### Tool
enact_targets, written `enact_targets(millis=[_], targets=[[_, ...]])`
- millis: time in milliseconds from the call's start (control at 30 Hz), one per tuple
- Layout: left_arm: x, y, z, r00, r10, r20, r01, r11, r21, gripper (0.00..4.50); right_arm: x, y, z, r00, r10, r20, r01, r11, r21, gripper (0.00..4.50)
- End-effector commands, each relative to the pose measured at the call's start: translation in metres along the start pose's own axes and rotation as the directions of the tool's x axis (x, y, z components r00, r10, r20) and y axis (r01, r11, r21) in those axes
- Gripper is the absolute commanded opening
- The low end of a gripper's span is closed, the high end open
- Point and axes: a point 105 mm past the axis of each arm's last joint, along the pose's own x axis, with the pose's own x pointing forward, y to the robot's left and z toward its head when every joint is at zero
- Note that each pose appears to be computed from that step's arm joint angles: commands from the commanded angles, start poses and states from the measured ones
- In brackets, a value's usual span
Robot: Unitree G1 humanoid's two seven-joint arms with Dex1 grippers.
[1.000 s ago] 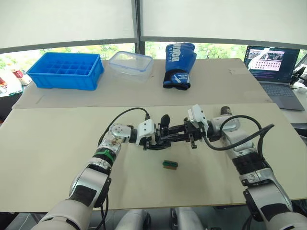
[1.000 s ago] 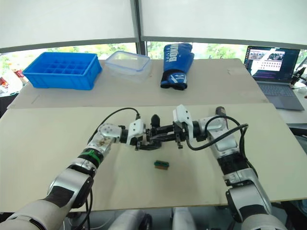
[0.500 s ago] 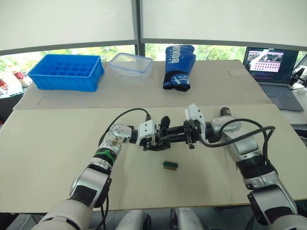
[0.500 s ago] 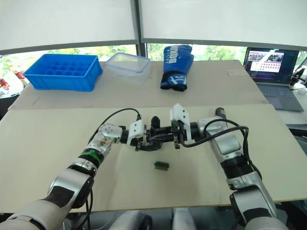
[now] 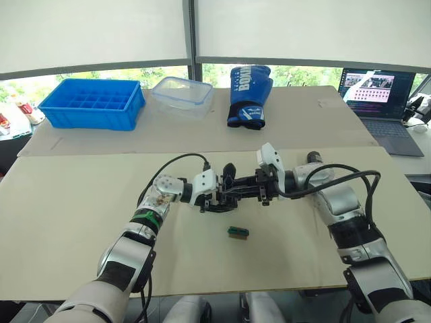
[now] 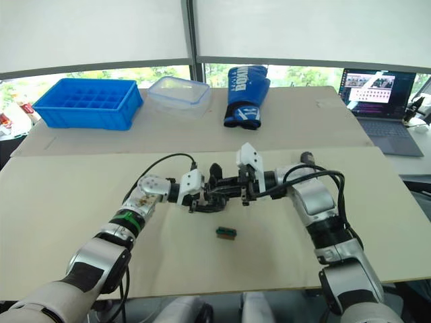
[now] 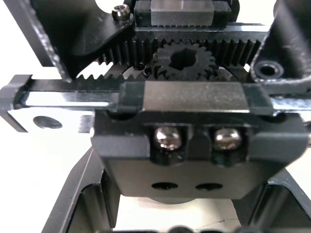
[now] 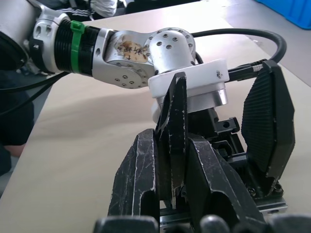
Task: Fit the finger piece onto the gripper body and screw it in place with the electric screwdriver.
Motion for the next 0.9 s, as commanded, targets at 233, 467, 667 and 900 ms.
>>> enact_targets(millis=[233,467,667,900], targets=[[-0.004,0.006,0.018,0.999,-0.002,0.051,-0.002,0.998,0.063,2.37,-0.014,-0.004,-0.08,0.946,-0.048,-0.32,0.071,0.996,0.06,0.35],[-0.005,0.008,0.018,0.999,0.005,0.046,-0.008,0.998,0.066,2.37,-0.012,-0.004,-0.079,0.946,-0.038,-0.322,0.063,0.996,0.068,0.35],[-0.004,0.007,0.018,0.999,0.001,0.047,-0.004,0.998,0.068,2.37,-0.016,-0.008,-0.079,0.945,-0.077,-0.318,0.101,0.993,0.059,0.35],[-0.003,0.007,0.019,0.999,-0.004,0.047,0.0,0.998,0.067,2.37,-0.007,-0.011,-0.025,0.993,-0.092,-0.074,0.089,0.995,-0.039,0.85]])
